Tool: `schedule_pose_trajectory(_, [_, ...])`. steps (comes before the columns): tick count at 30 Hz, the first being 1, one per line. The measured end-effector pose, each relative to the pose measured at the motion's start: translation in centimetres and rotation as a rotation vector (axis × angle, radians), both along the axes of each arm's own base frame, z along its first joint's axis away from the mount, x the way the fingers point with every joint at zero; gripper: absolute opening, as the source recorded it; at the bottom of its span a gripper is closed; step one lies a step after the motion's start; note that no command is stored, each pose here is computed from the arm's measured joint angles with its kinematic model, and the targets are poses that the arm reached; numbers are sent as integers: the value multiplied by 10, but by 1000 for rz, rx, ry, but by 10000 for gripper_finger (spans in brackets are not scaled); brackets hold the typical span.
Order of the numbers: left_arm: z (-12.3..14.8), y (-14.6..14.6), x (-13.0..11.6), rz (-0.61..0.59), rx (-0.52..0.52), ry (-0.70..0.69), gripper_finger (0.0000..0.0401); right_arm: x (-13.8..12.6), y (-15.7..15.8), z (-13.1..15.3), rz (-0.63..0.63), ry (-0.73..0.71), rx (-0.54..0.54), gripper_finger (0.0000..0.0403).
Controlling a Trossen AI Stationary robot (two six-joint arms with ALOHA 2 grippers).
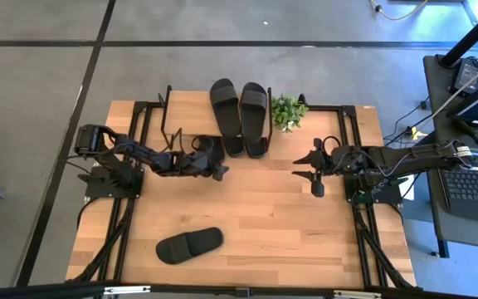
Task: Pick and place slides into the shelf
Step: Put the black slide under the shelf
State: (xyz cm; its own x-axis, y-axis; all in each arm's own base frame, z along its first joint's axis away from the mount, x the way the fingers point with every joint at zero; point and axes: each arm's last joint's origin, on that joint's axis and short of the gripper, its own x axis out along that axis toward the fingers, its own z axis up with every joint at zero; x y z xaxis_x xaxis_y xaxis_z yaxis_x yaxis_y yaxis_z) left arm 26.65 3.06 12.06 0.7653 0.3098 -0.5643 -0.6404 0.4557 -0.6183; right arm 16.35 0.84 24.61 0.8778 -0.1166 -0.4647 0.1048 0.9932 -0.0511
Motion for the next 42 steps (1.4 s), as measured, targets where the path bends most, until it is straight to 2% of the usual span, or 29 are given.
schedule_pose_trajectory(14, [-5,15,-6,42,11,77,263,-2,0,-3,1,34,-3,156])
schedule_pose_trajectory(32, [-6,33,-11,115,12,86,263,-2,0,-3,1,34,-3,156])
schedule_pose_trajectory(42, [-6,29,-9,19,-63,74,263,-2,0,-3,1,33,-3,156])
